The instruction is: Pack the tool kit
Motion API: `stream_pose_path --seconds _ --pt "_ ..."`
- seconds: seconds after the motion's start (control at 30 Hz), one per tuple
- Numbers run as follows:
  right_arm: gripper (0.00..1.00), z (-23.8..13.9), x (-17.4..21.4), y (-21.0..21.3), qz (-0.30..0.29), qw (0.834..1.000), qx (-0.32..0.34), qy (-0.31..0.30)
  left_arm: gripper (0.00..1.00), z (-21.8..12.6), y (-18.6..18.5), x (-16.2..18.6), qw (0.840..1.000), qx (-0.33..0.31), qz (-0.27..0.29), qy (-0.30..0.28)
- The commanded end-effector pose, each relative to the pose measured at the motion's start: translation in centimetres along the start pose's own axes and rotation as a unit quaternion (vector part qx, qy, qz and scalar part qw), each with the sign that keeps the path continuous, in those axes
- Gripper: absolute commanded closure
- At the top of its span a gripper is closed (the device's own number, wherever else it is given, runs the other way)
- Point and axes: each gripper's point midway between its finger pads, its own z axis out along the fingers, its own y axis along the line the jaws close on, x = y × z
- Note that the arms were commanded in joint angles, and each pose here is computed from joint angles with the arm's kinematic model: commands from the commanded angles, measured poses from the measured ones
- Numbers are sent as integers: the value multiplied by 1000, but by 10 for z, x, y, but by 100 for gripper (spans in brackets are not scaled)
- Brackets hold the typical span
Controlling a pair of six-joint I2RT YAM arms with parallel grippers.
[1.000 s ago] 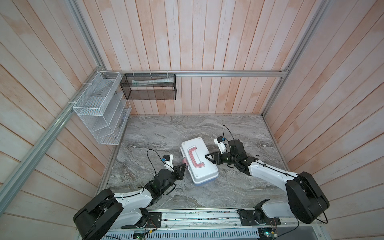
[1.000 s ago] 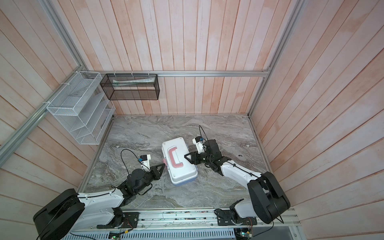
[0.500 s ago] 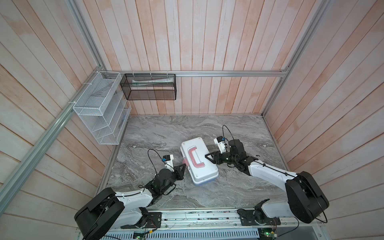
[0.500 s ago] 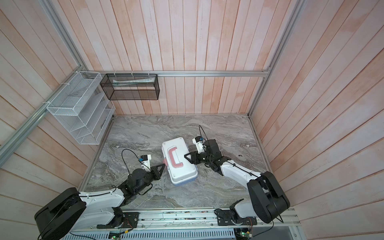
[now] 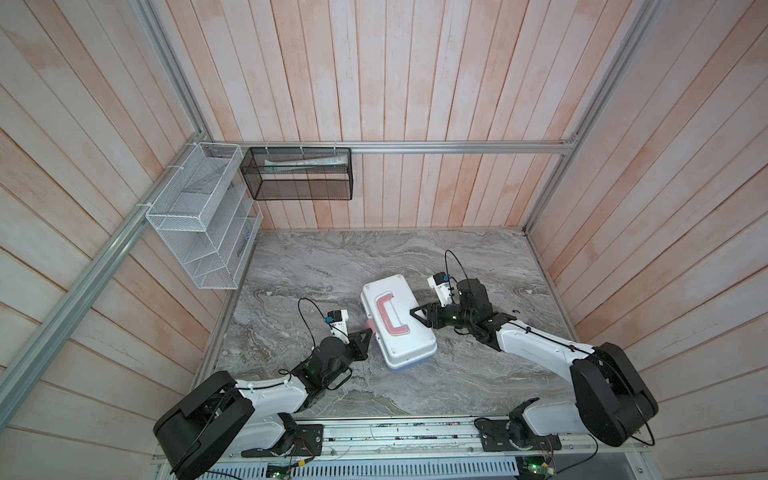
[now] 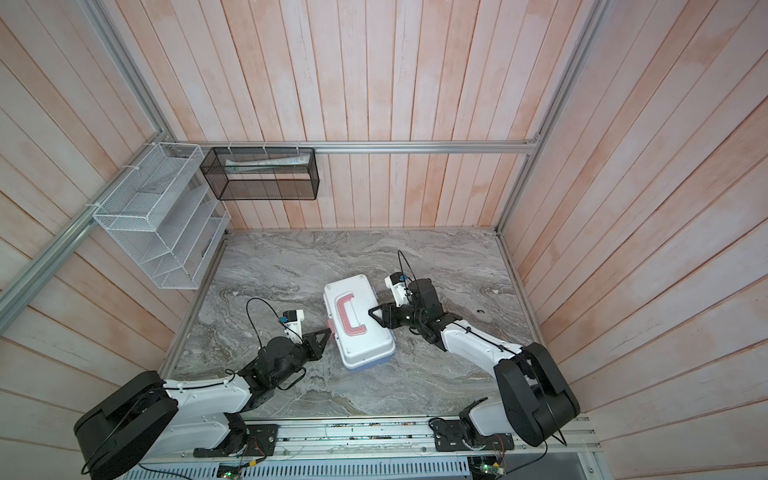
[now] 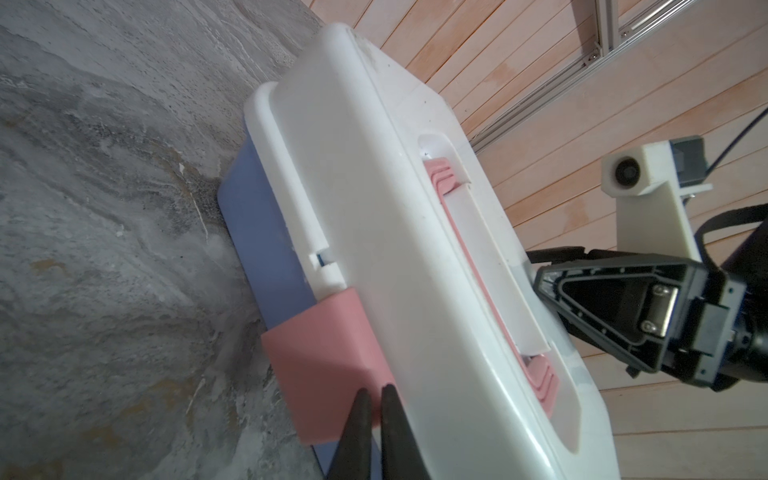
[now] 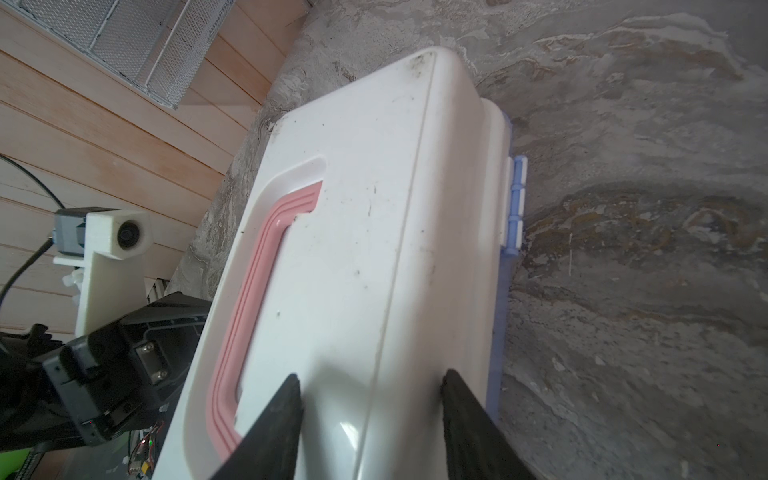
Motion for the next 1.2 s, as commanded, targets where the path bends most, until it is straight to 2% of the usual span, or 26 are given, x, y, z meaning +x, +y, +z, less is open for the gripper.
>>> stream_pose_path --seconds 0.0,0.4,0.8,0.9,1.07,1.17 --pt "49 7 35 8 20 997 -27 67 90 4 -11 -8 1000 15 4 -8" --pt "50 6 33 8 18 998 -25 63 92 5 -7 -8 1000 2 6 -6" --pt "50 4 24 8 9 998 -17 53 91 -19 28 -19 993 -115 31 -3" --pt "50 4 24 8 8 998 -18 53 92 -21 32 -15 991 -127 39 12" --pt "50 3 25 6 9 998 -11 53 99 -7 20 -6 990 -110 65 59" --pt "50 3 25 6 11 998 -11 54 100 3 15 -1 989 -103 77 78"
